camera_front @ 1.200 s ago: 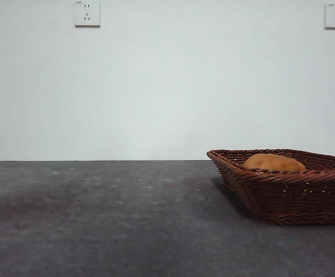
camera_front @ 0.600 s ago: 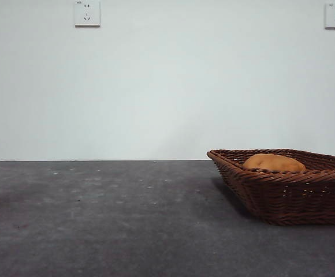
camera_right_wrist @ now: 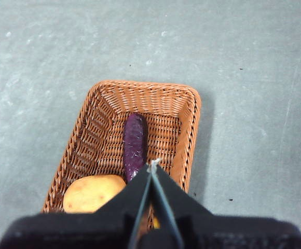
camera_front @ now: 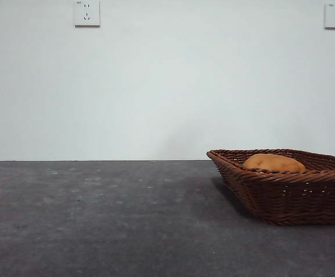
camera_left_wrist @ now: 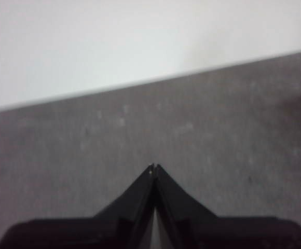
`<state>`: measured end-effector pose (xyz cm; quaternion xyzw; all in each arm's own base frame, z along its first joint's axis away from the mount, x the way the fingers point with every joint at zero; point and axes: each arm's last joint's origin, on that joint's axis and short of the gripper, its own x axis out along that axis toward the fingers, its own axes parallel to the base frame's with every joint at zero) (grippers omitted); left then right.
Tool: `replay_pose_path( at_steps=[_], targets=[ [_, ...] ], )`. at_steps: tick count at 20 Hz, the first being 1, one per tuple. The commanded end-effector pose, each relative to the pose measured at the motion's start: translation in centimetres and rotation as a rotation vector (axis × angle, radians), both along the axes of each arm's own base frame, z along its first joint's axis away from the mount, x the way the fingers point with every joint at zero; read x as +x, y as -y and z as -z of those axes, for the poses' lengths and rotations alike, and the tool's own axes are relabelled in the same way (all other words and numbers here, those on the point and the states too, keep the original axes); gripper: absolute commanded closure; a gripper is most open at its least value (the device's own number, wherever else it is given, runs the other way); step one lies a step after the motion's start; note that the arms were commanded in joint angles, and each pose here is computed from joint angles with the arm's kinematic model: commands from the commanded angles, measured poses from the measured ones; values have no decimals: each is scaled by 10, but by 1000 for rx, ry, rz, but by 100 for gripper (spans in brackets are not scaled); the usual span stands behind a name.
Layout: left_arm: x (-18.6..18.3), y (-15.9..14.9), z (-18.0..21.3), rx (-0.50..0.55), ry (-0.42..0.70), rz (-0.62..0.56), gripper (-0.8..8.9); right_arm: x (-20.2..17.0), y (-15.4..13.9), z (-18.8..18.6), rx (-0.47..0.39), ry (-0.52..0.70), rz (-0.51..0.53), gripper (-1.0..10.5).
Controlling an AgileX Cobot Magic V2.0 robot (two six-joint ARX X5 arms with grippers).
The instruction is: Help me put the vegetables on the table into the basket
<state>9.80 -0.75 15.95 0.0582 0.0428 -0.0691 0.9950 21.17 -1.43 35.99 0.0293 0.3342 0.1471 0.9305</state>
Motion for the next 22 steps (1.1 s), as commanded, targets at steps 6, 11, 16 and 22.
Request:
replay_pose_path(
  at_steps=[6,11,16,22],
  targets=[
    [-2,0,10,-16,-72,-10,817,2,0,1,-8,4,-3,946],
    [-1,0,11,-16,-88,-7,817,2,0,1,-8,4,-3,946],
    [0,0,12,-15,-104,-7,817,2,0,1,-8,4,-3,945],
    [1,0,14,-14,-128,-7,817,-9,2,-7,-197,72,-9,945]
  ],
)
